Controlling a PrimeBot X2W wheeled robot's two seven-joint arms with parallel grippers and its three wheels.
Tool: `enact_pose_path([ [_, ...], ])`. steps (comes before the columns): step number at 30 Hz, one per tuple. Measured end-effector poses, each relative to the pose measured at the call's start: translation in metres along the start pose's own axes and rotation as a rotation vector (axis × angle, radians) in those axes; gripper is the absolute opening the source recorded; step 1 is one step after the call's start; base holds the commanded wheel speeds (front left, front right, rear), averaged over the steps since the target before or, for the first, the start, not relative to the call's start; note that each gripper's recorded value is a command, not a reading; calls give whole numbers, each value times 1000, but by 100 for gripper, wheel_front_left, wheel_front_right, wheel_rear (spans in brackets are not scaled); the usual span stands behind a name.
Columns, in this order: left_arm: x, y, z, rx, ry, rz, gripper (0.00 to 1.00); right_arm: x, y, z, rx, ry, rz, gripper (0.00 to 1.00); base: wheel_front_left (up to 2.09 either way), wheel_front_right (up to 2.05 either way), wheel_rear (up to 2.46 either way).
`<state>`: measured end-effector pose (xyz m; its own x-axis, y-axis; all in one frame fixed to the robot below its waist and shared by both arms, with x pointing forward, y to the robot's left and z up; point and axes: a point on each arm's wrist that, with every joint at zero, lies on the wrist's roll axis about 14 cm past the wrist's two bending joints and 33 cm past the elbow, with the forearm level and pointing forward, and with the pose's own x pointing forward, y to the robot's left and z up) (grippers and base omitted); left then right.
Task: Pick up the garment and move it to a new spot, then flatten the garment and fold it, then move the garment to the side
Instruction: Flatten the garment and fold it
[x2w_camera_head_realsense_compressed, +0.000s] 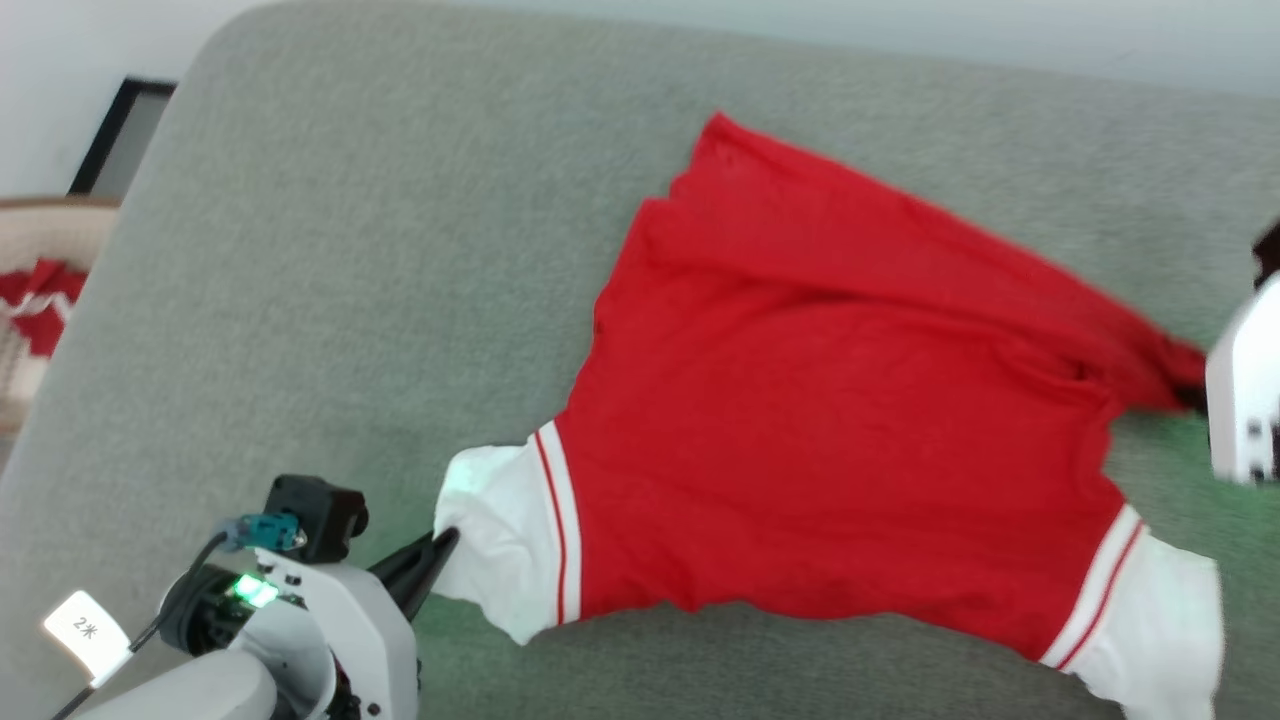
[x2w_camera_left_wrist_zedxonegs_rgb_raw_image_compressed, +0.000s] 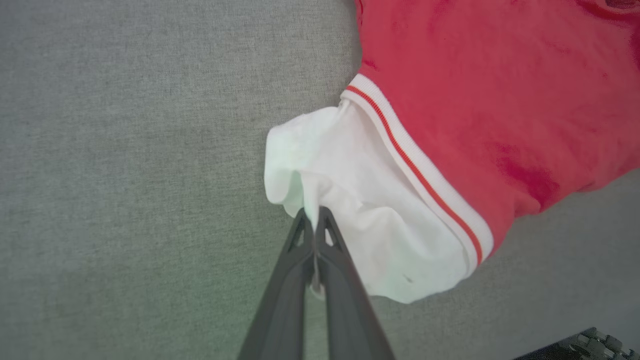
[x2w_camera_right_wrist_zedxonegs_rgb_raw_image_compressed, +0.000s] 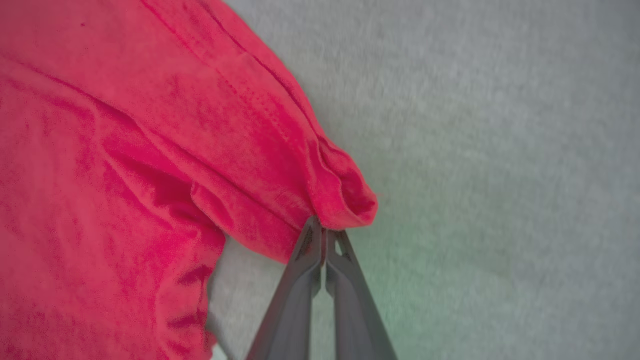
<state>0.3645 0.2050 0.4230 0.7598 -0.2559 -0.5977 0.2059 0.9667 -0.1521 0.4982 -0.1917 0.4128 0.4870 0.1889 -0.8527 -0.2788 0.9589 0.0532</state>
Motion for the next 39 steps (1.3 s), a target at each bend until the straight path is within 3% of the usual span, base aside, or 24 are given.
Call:
enact_pose_path([
  [14,-5,-24,16,53,-29,-69,0,-57,16,-147,159,156,55,0,0,0,0],
  [21,-1,-25,14,50,-20,-74,0,-49,19,-165,209,111,5,0,0,0,0],
  [22,0,-25,13,50,-18,-75,0,-46,18,-165,205,98,-8,20,0,0,0],
  [23,0,-25,12,49,-16,-75,0,-42,18,-165,214,85,-14,45,0,0,0],
  [24,1,-25,12,49,-15,-74,0,-40,18,-165,210,81,-22,100,0,0,0],
  [34,-1,-27,11,52,-15,-78,0,-48,15,-144,148,43,-23,100,0,0,0],
  [39,-3,-28,11,51,-18,-77,0,-71,25,-97,90,-79,11,100,0,0,0],
])
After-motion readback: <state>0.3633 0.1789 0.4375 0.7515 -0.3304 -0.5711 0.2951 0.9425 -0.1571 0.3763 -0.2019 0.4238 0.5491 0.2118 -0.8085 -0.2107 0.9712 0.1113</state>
